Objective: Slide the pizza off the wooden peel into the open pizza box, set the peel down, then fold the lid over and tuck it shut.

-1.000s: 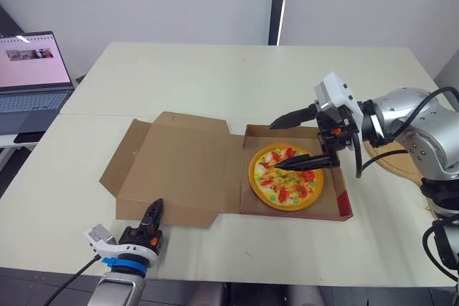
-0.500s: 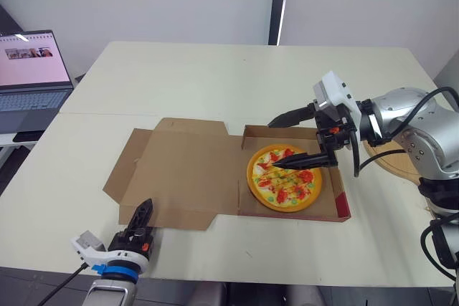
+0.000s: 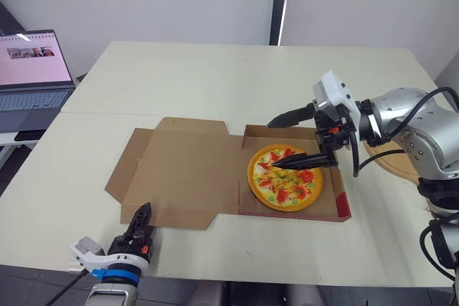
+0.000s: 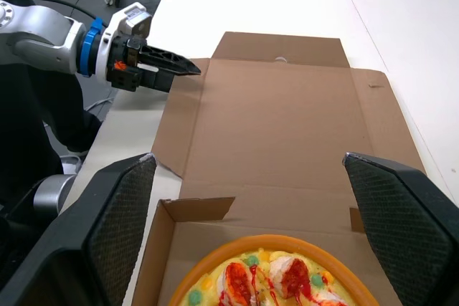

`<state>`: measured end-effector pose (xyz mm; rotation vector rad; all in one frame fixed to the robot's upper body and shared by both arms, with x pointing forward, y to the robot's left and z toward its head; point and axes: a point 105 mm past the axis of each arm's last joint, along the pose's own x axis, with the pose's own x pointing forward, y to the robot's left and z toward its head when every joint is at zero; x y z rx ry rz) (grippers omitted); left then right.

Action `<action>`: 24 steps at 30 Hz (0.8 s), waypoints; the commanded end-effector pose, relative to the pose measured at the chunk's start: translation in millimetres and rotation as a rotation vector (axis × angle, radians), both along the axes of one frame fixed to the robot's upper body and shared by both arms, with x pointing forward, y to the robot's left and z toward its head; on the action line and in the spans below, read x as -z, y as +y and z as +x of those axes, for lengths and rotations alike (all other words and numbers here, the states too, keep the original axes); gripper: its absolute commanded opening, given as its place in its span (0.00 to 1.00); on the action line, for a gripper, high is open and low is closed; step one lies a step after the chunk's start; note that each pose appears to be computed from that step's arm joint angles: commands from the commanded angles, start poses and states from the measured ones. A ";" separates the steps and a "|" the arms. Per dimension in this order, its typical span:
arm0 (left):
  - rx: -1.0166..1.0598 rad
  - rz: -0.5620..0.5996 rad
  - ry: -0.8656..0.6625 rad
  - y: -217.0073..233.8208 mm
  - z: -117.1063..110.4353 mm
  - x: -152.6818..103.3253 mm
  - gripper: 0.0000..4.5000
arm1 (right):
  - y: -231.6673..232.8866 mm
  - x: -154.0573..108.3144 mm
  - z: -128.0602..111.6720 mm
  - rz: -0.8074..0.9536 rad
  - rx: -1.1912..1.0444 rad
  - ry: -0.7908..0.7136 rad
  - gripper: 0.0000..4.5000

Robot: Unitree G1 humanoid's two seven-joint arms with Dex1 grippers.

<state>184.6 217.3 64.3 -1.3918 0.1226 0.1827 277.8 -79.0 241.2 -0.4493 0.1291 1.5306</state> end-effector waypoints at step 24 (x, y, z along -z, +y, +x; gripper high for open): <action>0.137 0.390 -0.235 5.7 30.3 -69.4 0.01 | -9.0 -10.7 12.6 0.029 0.097 -0.131 1.00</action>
